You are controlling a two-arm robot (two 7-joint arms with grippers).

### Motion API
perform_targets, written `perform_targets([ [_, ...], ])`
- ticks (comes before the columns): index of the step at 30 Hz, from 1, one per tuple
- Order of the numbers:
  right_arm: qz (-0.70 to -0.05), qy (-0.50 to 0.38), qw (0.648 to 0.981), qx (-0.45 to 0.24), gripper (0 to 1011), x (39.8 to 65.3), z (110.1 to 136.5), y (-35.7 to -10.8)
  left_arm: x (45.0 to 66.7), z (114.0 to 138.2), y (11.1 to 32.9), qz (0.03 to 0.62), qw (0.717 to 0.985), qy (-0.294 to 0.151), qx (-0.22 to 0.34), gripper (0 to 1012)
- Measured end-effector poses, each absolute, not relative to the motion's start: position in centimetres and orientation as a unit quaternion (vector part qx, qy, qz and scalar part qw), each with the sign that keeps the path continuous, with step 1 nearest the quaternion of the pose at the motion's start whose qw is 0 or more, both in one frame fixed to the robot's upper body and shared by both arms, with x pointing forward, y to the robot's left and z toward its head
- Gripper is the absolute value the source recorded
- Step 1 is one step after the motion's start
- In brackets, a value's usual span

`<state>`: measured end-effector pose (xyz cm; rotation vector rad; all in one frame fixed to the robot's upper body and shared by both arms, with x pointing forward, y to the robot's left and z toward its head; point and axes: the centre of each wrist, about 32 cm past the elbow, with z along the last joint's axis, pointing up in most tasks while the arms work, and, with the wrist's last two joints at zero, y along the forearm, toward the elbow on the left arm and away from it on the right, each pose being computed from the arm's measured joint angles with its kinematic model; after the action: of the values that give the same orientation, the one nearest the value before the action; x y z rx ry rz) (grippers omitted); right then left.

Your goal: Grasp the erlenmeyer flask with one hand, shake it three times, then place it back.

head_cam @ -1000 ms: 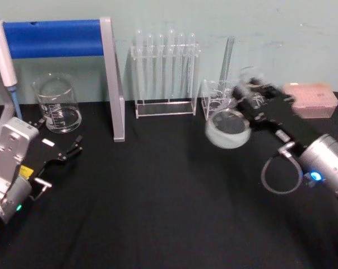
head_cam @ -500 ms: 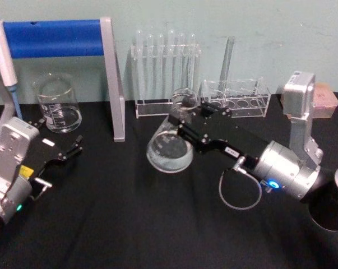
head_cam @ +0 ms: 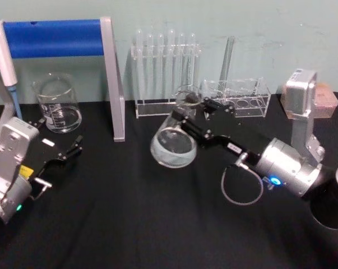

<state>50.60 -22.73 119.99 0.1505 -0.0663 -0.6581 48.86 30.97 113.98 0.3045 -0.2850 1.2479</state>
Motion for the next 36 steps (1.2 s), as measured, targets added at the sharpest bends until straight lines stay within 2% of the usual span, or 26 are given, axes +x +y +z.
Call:
perform_targets([
  [6, -0.378, -0.036, 0.922, 0.079, 449, 50.4, 120.1, -24.5, 48.9, 114.0, 31.0, 0.58, 0.791, -0.132, 0.141, 1001],
  [14, -0.476, -0.043, 0.874, 0.082, 449, 48.9, 120.4, -27.9, 48.9, 114.0, 31.0, 0.58, 0.791, -0.132, 0.141, 1001],
  [23, -0.536, -0.047, 0.839, 0.078, 449, 47.2, 120.4, -30.1, 48.9, 114.0, 31.0, 0.58, 0.791, -0.132, 0.141, 1001],
  [30, -0.54, -0.044, 0.837, 0.074, 449, 46.8, 120.4, -30.3, 48.9, 114.0, 31.0, 0.58, 0.791, -0.132, 0.141, 1001],
  [36, -0.498, -0.037, 0.864, 0.069, 449, 47.4, 120.2, -28.9, 48.9, 114.0, 31.0, 0.58, 0.791, -0.132, 0.142, 1001],
])
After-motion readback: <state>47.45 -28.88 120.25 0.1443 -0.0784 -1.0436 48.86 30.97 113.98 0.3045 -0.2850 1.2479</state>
